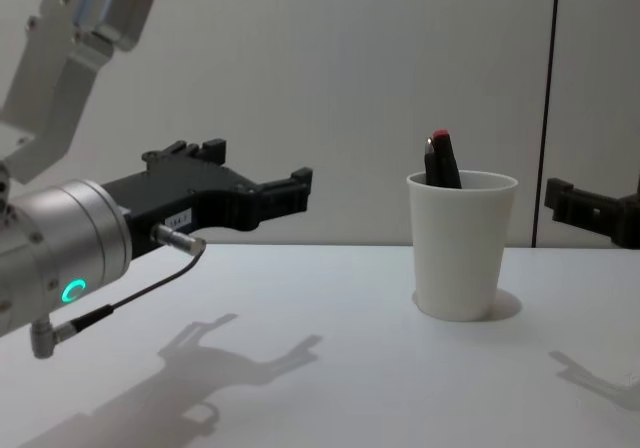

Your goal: Place the pen into the pen holder.

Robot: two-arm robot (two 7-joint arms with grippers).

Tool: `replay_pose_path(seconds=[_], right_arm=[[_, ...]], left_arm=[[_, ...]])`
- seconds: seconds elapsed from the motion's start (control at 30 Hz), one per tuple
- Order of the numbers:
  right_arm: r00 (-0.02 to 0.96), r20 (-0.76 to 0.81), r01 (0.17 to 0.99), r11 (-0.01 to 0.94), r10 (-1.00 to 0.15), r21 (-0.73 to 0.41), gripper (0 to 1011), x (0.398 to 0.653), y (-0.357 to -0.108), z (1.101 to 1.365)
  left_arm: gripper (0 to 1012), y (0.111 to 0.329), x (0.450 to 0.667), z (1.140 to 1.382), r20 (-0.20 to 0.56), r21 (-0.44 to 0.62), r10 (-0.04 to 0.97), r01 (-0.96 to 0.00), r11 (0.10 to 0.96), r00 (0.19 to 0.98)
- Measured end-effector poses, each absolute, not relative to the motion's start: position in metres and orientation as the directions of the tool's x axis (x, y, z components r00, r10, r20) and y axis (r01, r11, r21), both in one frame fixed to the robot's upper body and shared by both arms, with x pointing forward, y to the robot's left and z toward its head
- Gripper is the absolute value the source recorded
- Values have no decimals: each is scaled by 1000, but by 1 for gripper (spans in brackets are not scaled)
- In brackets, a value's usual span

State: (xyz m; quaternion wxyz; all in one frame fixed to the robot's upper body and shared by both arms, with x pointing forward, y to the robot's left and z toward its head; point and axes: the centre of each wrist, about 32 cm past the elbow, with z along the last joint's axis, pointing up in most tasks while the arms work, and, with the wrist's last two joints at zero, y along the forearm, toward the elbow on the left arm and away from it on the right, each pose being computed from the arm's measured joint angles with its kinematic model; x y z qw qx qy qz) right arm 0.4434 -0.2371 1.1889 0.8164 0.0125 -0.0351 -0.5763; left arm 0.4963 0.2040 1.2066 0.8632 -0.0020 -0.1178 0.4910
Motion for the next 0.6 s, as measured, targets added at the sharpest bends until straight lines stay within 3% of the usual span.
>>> replay_pose_path(seconds=[0.33,0.6], right_arm=[[333,43,940,335,-942,61,1001,443,-237,1189],[333,43,940,335,-942,60,1001,443,-237,1189]], left_arm=[[1003,199,492,1204,237,-89,879,-891,444,414],[1003,198,492,1204,242,-85,882,-896,435,405]])
